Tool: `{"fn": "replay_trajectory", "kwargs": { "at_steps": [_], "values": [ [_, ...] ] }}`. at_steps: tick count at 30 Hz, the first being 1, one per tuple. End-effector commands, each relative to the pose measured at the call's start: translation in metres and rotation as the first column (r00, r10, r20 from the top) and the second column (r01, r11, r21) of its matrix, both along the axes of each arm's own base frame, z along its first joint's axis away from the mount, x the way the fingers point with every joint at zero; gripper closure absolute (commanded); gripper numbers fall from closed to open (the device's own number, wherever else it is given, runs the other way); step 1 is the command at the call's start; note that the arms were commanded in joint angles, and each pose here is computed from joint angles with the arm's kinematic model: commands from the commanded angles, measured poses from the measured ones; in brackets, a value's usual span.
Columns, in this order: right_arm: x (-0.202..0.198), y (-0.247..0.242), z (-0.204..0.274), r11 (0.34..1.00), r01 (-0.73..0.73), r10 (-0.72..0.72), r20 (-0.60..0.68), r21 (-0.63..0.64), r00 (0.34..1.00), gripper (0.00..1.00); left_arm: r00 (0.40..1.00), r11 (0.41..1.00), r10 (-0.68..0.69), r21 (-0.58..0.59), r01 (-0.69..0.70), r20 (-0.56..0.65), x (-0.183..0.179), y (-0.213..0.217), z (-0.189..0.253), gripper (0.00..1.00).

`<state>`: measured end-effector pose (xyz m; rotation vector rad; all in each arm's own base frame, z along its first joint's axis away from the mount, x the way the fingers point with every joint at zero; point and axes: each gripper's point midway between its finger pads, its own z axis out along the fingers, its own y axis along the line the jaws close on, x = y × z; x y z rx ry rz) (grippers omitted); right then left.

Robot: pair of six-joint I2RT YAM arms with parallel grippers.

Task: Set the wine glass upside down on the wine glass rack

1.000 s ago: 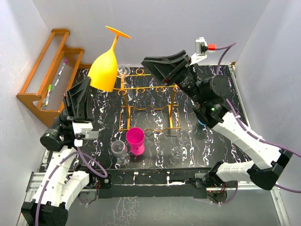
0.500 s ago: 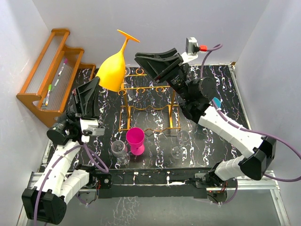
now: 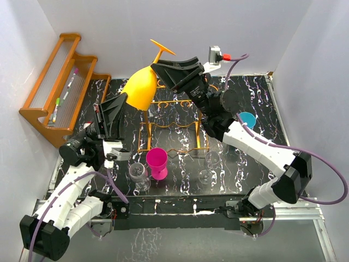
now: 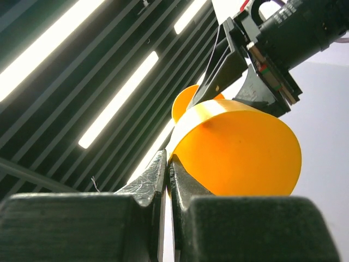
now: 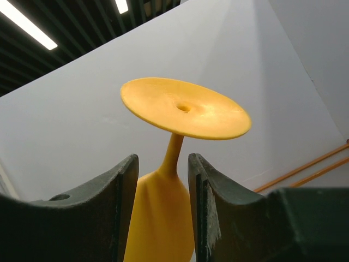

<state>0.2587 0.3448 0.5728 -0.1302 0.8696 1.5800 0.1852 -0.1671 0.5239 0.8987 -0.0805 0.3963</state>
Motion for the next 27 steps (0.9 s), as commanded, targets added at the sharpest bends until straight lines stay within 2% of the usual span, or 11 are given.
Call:
{"fn": "replay_trajectory", "kwargs": {
  "at_steps": [1,5,7,8,12,21,23,27],
  "values": [
    [-0.005,-0.005,0.019,0.998,0.002,-0.004,0.037,0.056,0.999,0.56,0.995,1.000,0.023,-0.001,-0.023,0.093,-0.016,-0.002,0.012,1.00],
    [-0.003,0.000,0.015,0.999,-0.009,0.007,0.032,0.051,0.999,0.56,0.995,1.000,0.030,0.007,-0.031,0.100,-0.014,-0.005,0.011,1.00],
    [-0.004,0.001,0.014,0.999,-0.015,0.013,0.038,0.051,0.999,0.60,0.994,0.999,0.036,0.012,-0.037,0.099,-0.011,-0.007,0.010,1.00],
    [-0.005,0.001,0.014,0.998,-0.019,0.017,0.040,0.052,0.999,0.64,0.994,0.999,0.040,0.013,-0.042,0.098,-0.010,-0.007,0.009,1.00],
    [-0.006,0.000,0.013,0.998,-0.019,0.017,0.038,0.053,0.999,0.90,0.994,0.998,0.051,0.019,-0.053,0.092,-0.005,-0.009,0.005,1.00],
    [-0.008,0.000,0.016,0.999,-0.022,0.020,0.041,0.038,0.999,0.92,0.996,0.998,0.055,0.030,-0.057,0.071,0.001,-0.011,0.002,1.00],
    [-0.007,-0.007,0.020,0.999,0.017,-0.020,0.044,0.049,0.999,0.92,0.996,0.998,0.055,0.032,-0.057,0.065,0.002,-0.012,0.000,0.83],
    [-0.002,-0.029,0.034,0.987,0.157,-0.159,0.049,0.043,0.986,0.92,0.997,0.997,0.068,0.027,-0.069,0.029,0.008,-0.010,-0.001,0.39]
  ]
}}
